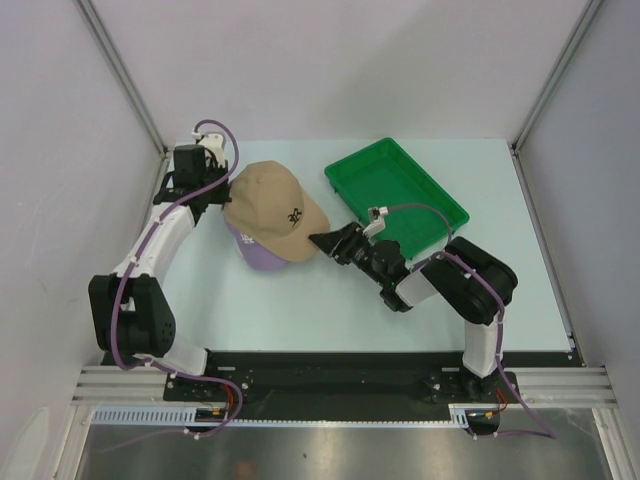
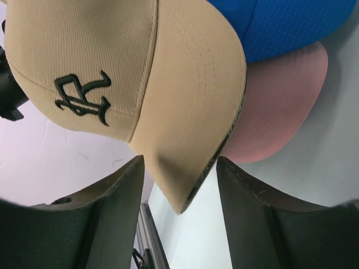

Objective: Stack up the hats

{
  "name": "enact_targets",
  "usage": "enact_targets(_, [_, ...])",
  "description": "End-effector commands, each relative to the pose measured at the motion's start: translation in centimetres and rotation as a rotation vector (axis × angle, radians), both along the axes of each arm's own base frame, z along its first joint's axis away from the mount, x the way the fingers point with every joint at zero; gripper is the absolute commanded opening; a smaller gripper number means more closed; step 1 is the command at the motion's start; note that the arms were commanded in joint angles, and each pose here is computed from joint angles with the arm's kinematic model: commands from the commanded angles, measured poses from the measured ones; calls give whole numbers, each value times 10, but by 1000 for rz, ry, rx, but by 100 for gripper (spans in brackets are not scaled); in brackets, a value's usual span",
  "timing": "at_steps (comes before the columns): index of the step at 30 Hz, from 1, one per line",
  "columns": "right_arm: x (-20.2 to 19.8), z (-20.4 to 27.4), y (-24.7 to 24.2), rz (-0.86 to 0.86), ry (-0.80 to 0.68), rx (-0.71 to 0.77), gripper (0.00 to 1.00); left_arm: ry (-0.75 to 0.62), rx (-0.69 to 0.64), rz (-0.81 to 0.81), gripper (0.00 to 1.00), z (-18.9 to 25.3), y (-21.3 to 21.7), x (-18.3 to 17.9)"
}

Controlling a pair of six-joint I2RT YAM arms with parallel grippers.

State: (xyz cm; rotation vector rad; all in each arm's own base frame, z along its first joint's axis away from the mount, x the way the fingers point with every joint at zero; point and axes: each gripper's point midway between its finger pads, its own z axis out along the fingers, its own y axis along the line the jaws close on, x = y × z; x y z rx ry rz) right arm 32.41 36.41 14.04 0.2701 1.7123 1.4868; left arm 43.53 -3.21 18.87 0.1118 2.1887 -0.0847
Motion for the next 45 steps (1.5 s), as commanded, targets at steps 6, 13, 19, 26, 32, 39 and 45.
enact_targets(6, [25, 47, 0, -46, -156, 167, 15, 12, 16, -25, 0, -1, -5, -8])
enact_targets(13, [33, -4, 2, -70, 41, 146, 0, 25, 22, -6, 0, -5, -2, -8])
enact_targets(19, [31, -37, -10, -160, 158, 72, 0, 68, 67, 55, 0, -18, 11, -7])
enact_targets(26, [9, -80, -17, -200, 272, -11, 0, 119, 103, 134, 0, -31, 28, -8])
enact_targets(32, [-14, -103, -13, -182, 321, -39, 0, 116, 113, 165, 0, -29, 37, -8])
enact_targets(39, [-24, -90, -5, -130, 244, -15, 6, 78, 75, 99, 0, -22, 24, -6])
enact_targets(45, [-26, -38, -5, -107, 45, 19, 53, 2, 38, -39, 0, -2, -3, -10])
